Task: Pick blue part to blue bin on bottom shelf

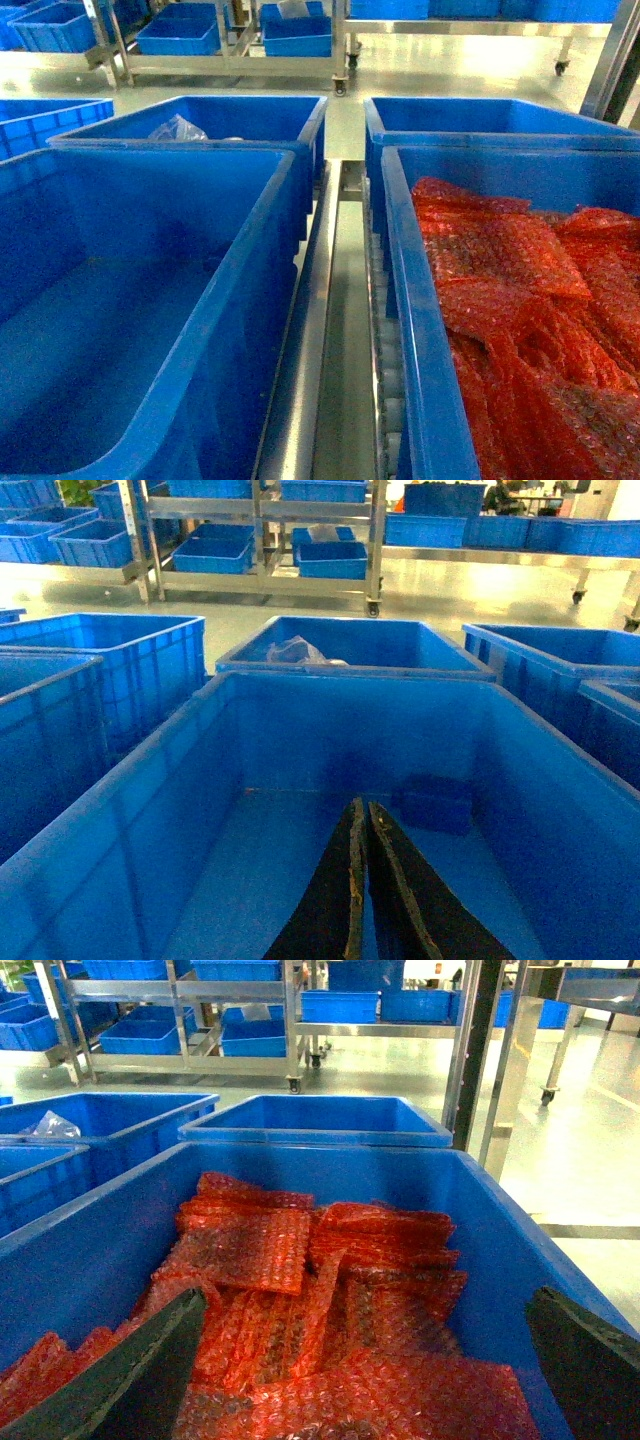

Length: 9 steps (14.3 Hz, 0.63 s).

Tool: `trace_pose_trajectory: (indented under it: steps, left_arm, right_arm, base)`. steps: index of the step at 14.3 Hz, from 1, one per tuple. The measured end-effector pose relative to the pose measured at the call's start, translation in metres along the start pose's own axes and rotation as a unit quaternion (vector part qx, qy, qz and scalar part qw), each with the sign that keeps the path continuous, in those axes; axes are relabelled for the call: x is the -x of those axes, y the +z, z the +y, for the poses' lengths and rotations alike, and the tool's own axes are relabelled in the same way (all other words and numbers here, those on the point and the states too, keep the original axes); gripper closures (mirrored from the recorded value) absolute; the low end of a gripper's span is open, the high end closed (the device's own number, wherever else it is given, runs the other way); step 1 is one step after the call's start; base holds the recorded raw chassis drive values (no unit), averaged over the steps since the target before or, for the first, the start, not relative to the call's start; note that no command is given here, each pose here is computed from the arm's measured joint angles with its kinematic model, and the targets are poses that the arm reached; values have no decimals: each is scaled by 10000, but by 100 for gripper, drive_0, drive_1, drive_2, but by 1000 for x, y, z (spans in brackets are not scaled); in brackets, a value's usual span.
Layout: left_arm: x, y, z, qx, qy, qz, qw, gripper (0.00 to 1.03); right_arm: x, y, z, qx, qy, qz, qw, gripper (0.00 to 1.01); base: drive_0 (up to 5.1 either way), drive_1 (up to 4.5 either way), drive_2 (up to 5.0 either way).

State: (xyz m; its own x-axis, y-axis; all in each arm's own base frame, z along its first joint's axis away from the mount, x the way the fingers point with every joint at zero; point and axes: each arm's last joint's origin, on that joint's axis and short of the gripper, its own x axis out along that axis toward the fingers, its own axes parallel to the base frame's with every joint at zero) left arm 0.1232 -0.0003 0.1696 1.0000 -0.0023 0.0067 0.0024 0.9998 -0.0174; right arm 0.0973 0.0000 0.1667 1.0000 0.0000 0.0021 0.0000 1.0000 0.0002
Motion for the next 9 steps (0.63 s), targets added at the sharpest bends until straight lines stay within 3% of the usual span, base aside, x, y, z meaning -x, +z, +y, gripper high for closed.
trace_pose_trajectory:
  steps: [9]
  left_arm:
    - [15, 0, 0, 0, 0, -27, 10000, 101]
  right_arm:
    - [0, 0, 0, 0, 0, -2, 10000, 3]
  base:
    - [0, 0, 0]
